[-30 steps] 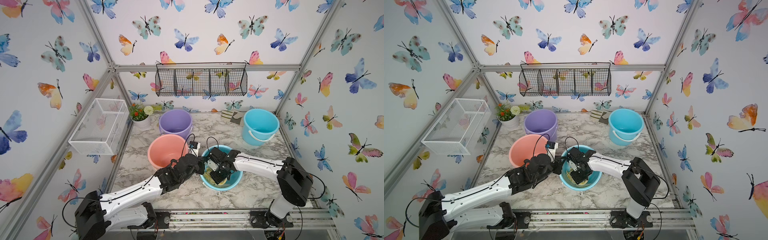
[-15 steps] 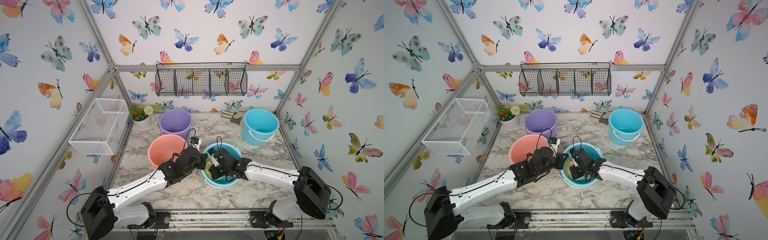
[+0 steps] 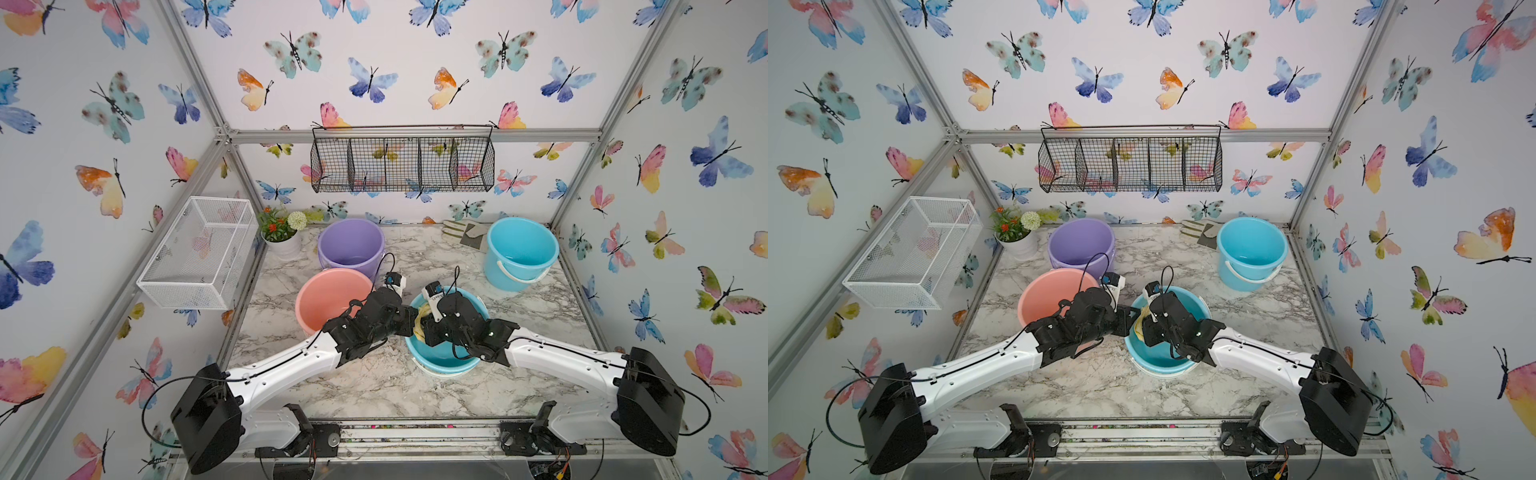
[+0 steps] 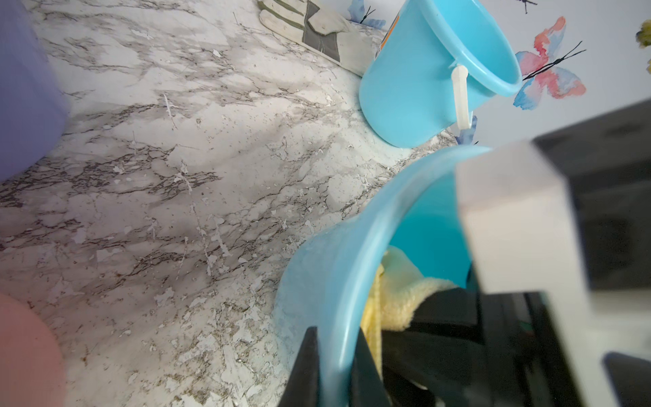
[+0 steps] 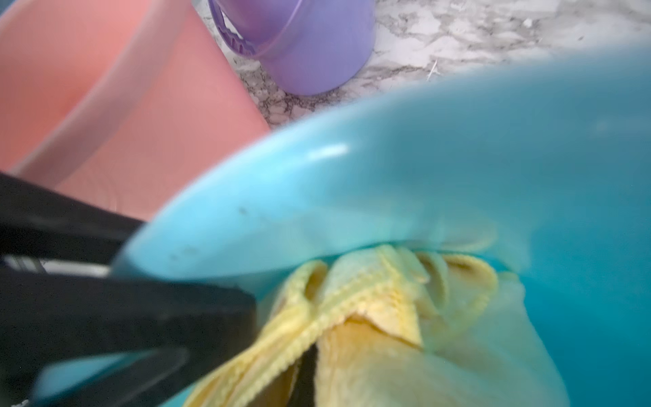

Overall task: Wipe the inside of the bucket with a cloth
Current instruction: Wipe the dirt from the inside of the bucket.

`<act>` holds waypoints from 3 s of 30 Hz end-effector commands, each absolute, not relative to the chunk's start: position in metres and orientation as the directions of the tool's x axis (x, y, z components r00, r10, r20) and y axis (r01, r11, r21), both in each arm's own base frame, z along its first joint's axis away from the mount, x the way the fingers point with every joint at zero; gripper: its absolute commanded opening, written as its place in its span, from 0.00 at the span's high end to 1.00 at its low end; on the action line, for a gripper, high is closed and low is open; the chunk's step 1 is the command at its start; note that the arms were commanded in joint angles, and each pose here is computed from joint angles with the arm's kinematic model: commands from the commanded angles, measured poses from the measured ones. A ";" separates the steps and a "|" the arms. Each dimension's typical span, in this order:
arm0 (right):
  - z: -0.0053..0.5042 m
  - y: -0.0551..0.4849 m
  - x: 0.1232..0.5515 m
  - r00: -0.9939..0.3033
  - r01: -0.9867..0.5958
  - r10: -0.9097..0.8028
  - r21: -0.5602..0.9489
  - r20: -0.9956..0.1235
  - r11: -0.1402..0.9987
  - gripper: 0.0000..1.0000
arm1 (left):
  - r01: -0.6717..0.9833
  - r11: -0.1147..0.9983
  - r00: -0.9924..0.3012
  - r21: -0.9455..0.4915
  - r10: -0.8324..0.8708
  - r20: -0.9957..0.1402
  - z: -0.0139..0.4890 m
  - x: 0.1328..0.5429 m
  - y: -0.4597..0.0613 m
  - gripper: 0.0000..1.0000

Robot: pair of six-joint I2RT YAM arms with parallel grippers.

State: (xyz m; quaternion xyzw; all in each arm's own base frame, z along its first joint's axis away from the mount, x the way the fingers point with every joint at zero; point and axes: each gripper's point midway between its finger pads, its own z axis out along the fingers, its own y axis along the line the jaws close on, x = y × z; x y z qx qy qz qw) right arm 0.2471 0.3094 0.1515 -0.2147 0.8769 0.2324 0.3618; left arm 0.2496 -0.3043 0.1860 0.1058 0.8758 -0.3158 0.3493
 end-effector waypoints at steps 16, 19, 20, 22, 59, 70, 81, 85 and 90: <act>0.226 0.309 0.264 -0.529 -0.560 -0.182 0.180 -0.829 0.809 0.98 | 0.398 0.795 -0.815 -0.458 0.078 -0.574 0.157 0.228 -0.294 1.00; 0.211 0.309 0.263 -0.547 -0.560 -0.209 0.169 -0.811 0.811 0.98 | 0.395 0.797 -0.813 -0.457 0.071 -0.578 0.159 0.228 -0.292 1.00; 0.204 0.309 0.263 -0.554 -0.559 -0.219 0.163 -0.803 0.813 0.98 | 0.393 0.798 -0.812 -0.456 0.068 -0.580 0.159 0.229 -0.291 1.00; 0.192 0.309 0.262 -0.565 -0.561 -0.244 0.150 -0.789 0.814 0.98 | 0.392 0.799 -0.808 -0.456 0.063 -0.585 0.161 0.229 -0.290 1.00; 0.006 0.314 0.223 -0.727 -0.656 -0.584 0.112 -0.362 0.746 0.98 | 0.483 0.734 -0.731 -0.477 0.037 -0.682 0.217 0.231 -0.291 1.00; 0.068 0.321 0.236 -0.692 -0.655 -0.534 0.110 -0.485 0.748 0.98 | 0.439 0.790 -0.753 -0.429 0.062 -0.656 0.197 0.235 -0.282 1.00; 0.178 0.309 0.250 -0.573 -0.639 -0.409 0.075 -0.710 0.766 0.98 | 0.389 0.809 -0.785 -0.440 0.041 -0.618 0.183 0.238 -0.273 1.00; 0.213 0.297 0.259 -0.515 -0.612 -0.381 0.019 -0.768 0.791 0.98 | 0.392 0.806 -0.787 -0.442 0.045 -0.615 0.182 0.238 -0.274 1.00; 0.236 0.281 0.267 -0.462 -0.583 -0.424 -0.094 -0.779 0.807 0.98 | 0.392 0.806 -0.786 -0.444 0.044 -0.616 0.183 0.238 -0.274 1.00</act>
